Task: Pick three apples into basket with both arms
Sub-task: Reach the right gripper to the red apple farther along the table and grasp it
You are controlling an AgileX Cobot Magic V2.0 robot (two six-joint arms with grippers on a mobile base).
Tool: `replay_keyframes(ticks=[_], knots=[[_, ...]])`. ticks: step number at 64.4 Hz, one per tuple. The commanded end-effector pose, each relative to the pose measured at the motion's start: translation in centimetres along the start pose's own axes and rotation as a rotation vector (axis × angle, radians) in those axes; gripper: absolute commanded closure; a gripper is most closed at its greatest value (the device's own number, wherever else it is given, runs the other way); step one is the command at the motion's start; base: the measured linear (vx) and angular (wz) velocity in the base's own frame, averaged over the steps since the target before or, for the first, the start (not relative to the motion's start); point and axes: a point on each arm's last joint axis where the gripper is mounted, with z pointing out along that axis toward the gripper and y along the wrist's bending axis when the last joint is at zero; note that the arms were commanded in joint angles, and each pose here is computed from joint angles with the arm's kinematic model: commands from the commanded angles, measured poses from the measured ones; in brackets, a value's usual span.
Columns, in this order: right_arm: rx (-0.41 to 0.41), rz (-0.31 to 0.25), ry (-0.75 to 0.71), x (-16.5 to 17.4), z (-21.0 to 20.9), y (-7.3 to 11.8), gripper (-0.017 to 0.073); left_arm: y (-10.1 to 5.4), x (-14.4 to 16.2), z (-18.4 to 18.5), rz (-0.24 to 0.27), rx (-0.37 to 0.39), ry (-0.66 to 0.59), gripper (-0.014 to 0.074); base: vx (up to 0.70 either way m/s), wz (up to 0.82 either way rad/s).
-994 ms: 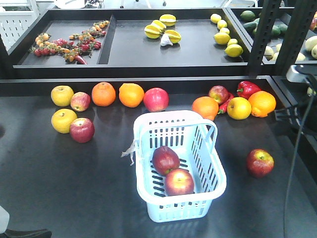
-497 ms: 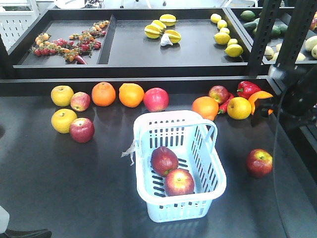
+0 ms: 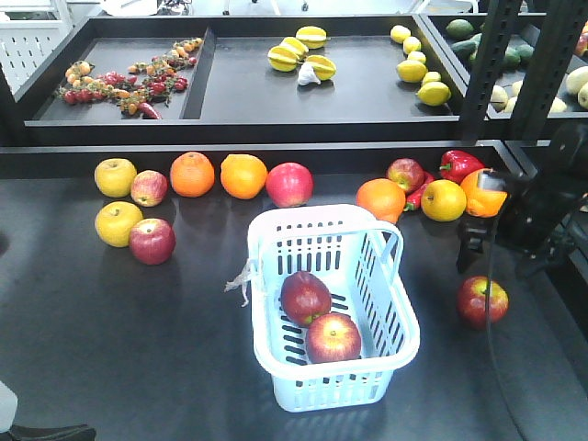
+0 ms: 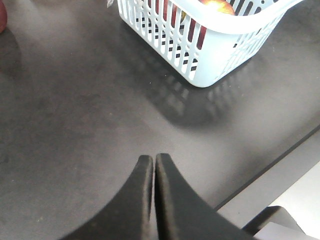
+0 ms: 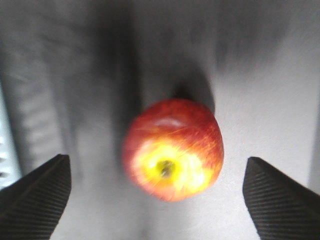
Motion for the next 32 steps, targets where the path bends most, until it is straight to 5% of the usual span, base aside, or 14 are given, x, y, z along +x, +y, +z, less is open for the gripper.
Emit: replay_keyframes(ticks=[1, 32], knots=[[0.011, -0.012, -0.070, -0.5, -2.4, 0.2, -0.0088, 0.0, -1.3, -0.3, -0.018, -0.010, -0.083, 0.0601, 0.00, 0.00], [0.008, 0.009, -0.011, -0.8, 1.7, -0.5, -0.0027, 0.0, -1.3, -0.3, -0.017, -0.011, -0.083, 0.0601, 0.00, 0.00]])
